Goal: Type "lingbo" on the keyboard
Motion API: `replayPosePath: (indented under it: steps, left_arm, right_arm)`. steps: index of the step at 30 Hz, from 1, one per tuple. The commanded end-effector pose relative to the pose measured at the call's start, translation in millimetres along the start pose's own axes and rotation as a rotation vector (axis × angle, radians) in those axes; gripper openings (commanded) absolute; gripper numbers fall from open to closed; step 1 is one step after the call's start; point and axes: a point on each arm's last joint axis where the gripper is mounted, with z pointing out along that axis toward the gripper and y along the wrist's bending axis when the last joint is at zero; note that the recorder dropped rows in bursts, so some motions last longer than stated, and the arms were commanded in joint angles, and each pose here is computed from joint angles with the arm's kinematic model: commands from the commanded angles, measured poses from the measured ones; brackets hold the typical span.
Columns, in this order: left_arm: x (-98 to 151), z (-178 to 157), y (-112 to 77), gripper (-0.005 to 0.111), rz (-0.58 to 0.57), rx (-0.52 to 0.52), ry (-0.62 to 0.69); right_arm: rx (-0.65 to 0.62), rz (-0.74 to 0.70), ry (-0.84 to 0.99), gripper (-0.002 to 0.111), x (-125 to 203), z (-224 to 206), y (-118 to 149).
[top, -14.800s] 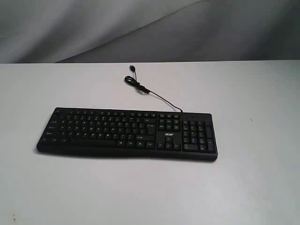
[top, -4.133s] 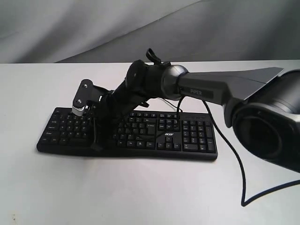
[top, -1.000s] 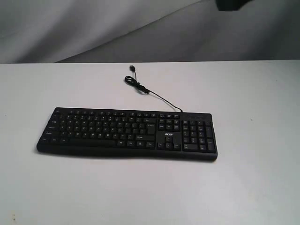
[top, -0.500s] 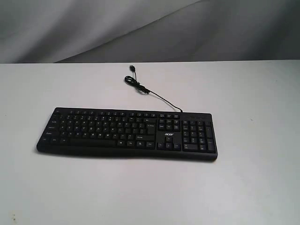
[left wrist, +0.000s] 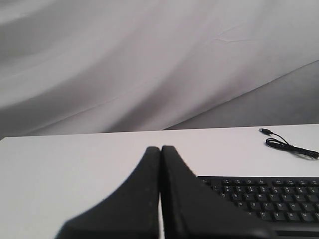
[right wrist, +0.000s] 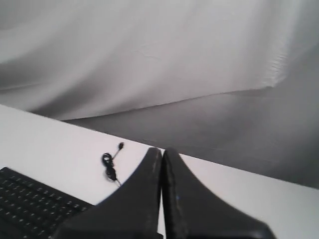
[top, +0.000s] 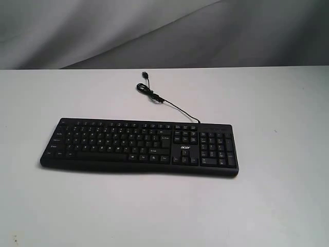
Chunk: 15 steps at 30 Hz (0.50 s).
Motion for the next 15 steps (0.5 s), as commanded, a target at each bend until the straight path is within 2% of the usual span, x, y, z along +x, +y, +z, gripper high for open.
replayPosePath:
  steps: [1, 7, 13, 15]
  left_arm:
    - [0.8, -0.2, -0.5, 0.0, -0.002, 0.007, -0.007]
    - [0.8, -0.2, -0.5, 0.0, -0.002, 0.007, -0.007]
    - [0.8, -0.2, -0.5, 0.0, -0.002, 0.007, -0.007]
    - [0.8, -0.2, -0.5, 0.0, -0.002, 0.007, -0.007]
  right_arm:
    - [0.157, 0.081, -0.067, 0.0, 48.8, -18.8, -12.2]
    - [0.294, -0.009, -0.089, 0.0, 102.7, -42.2, -12.9]
    - [0.357, 0.003, -0.132, 0.0, 133.9, -53.7, -9.5]
    - [0.365, 0.031, -0.086, 0.0, 145.7, -50.3, -10.2]
